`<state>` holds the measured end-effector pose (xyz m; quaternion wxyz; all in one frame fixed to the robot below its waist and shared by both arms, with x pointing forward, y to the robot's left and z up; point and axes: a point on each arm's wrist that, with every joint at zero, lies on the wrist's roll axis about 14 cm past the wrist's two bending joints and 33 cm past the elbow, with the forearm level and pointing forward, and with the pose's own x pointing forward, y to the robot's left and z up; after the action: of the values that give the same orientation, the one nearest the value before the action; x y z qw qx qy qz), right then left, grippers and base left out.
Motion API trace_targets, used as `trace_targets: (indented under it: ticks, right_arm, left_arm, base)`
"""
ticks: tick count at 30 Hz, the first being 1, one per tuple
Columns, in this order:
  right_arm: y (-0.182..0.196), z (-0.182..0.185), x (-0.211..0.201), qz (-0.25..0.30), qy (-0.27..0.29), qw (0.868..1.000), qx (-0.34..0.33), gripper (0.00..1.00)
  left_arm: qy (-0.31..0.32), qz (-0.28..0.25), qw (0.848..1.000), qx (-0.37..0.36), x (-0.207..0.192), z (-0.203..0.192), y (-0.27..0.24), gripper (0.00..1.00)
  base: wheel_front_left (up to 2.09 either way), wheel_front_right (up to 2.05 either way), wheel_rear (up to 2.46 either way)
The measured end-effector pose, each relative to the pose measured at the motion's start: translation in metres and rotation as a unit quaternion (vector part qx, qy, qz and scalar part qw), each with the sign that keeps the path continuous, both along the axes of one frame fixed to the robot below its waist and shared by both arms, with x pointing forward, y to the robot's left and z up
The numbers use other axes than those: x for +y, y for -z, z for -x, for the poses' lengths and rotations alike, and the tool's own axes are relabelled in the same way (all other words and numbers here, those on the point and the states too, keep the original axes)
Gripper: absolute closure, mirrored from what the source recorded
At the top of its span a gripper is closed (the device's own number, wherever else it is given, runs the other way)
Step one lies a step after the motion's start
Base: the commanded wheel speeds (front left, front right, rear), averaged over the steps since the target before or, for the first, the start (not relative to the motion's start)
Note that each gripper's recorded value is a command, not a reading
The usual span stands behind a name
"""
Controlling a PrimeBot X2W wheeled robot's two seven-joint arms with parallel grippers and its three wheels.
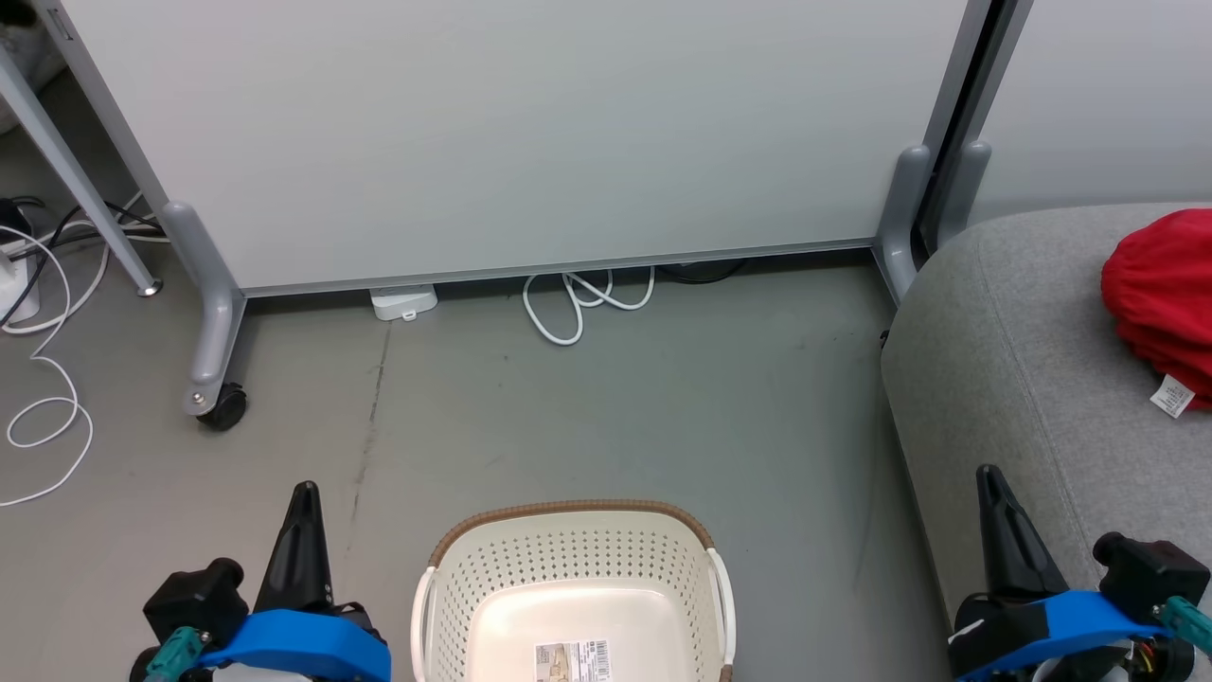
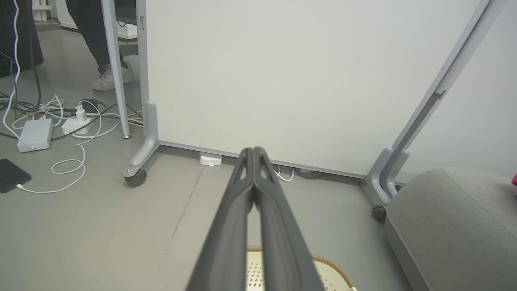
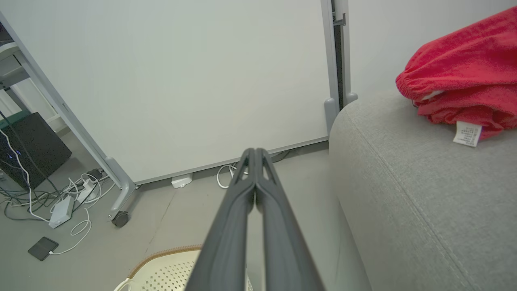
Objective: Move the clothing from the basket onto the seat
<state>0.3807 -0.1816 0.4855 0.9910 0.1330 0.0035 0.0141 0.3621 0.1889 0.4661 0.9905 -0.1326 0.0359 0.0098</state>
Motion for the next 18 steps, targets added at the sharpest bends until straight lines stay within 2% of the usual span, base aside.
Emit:
trace_targets:
  ticks: [9,18]
  right_arm:
    - [0.0014,-0.0001,-0.0048,-0.08,0.015,0.997,0.011,1.0]
    - [0.0026,-0.0004,-0.0085,-0.153,0.026,0.988,0.02,1.0]
  left_arm:
    - [-0.019,0.08,0.997,0.001,0.0047,-0.0027,-0.0032,1.0]
    - [-0.033,0.152,0.988,0.002,0.0078,-0.0049,-0.0054,1.0]
  base:
    - [0.0,0.0,0.0]
    - [0.0,0.0,0.0]
